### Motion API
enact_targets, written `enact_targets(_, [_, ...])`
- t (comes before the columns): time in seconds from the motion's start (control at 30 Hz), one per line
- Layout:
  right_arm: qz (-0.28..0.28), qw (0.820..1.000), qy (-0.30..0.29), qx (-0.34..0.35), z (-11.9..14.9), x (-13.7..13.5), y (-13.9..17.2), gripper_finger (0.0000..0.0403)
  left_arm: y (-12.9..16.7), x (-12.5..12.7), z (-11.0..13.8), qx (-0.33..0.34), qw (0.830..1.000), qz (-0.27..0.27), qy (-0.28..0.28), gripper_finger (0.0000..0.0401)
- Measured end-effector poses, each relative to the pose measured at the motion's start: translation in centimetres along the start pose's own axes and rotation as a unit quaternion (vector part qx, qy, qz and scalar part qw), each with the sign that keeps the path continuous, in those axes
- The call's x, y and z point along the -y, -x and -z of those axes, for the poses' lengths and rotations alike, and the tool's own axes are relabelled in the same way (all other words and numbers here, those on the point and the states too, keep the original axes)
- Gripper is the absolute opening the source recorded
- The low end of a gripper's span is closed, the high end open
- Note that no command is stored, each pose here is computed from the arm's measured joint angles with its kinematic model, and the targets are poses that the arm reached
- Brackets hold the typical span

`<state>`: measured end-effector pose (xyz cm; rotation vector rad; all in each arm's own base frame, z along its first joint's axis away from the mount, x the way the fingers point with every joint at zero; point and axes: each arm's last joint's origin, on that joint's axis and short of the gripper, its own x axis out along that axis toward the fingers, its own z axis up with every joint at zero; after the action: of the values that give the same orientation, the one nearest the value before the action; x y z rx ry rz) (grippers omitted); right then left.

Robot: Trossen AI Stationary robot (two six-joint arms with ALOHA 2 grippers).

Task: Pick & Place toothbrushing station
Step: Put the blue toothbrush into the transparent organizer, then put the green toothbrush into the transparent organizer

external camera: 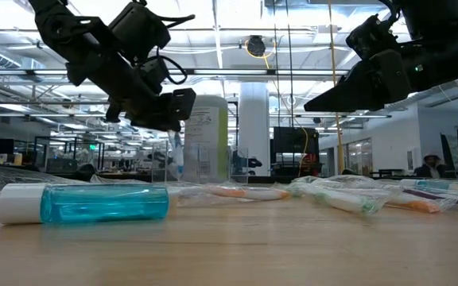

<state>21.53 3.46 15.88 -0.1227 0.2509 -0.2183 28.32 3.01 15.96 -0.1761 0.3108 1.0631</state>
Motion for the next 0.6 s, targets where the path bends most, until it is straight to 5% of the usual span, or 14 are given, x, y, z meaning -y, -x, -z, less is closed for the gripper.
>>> enact_targets(0.6, [0.0,1.0,0.0,0.0,0.0,0.0,0.0,0.0224,5.0,-0.6,-4.8,0.054,0.994,0.093,0.002,0.015])
